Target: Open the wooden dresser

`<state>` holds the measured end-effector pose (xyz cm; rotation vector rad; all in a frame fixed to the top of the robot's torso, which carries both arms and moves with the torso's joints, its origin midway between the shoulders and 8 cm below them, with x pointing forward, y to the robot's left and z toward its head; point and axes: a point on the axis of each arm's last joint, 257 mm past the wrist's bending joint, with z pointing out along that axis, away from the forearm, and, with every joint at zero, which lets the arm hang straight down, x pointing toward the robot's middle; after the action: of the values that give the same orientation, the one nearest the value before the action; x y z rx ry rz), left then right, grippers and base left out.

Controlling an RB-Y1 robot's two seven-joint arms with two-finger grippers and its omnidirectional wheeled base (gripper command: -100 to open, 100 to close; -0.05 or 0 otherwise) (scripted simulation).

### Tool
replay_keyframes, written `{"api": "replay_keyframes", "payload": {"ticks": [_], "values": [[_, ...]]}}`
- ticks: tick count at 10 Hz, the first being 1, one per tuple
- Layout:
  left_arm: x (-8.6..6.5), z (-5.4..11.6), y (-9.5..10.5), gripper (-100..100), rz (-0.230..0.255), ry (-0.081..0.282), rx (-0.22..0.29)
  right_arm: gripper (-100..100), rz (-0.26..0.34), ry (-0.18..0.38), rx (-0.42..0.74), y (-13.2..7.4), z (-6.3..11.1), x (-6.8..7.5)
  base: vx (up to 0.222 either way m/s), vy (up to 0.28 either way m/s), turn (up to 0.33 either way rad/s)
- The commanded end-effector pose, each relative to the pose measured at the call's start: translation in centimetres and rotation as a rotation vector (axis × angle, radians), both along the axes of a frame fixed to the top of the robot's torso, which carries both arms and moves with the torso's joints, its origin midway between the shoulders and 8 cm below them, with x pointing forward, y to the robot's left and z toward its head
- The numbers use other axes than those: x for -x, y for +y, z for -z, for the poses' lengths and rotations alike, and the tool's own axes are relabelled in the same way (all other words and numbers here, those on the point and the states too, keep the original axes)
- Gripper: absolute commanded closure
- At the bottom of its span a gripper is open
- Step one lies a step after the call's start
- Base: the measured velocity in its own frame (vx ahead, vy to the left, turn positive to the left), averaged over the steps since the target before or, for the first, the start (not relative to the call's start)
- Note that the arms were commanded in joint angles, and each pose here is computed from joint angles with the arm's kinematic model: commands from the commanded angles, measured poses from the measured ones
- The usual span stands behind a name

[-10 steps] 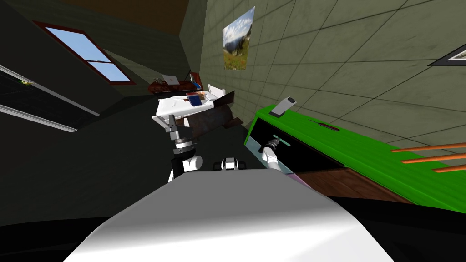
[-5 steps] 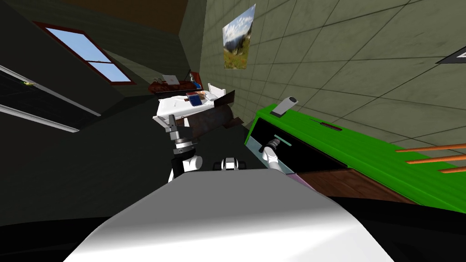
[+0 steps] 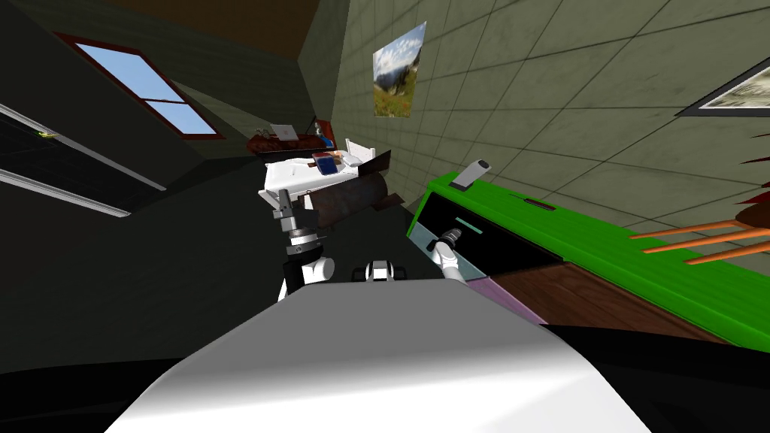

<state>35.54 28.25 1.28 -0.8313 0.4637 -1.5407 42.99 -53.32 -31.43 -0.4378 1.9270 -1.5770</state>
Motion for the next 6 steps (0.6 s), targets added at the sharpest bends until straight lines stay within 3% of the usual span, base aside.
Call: {"api": "replay_keyframes", "payload": {"ticks": [1,5,6], "values": [[0.0,0.0,0.0,0,0.000,0.000,0.000,-100,0.002,0.005,0.015,-0.3,-0.8,-0.5,0.114,-0.064,-0.012],[0.0,0.0,0.0,0,0.000,0.000,-0.001,-100,0.007,0.014,0.039,-0.8,-2.2,-1.4,0.135,-0.118,-0.012],[0.0,0.0,0.0,0,0.000,0.000,-0.001,-100,0.006,0.012,0.035,-0.7,-1.8,-1.3,0.068,-0.055,0.004]]}}
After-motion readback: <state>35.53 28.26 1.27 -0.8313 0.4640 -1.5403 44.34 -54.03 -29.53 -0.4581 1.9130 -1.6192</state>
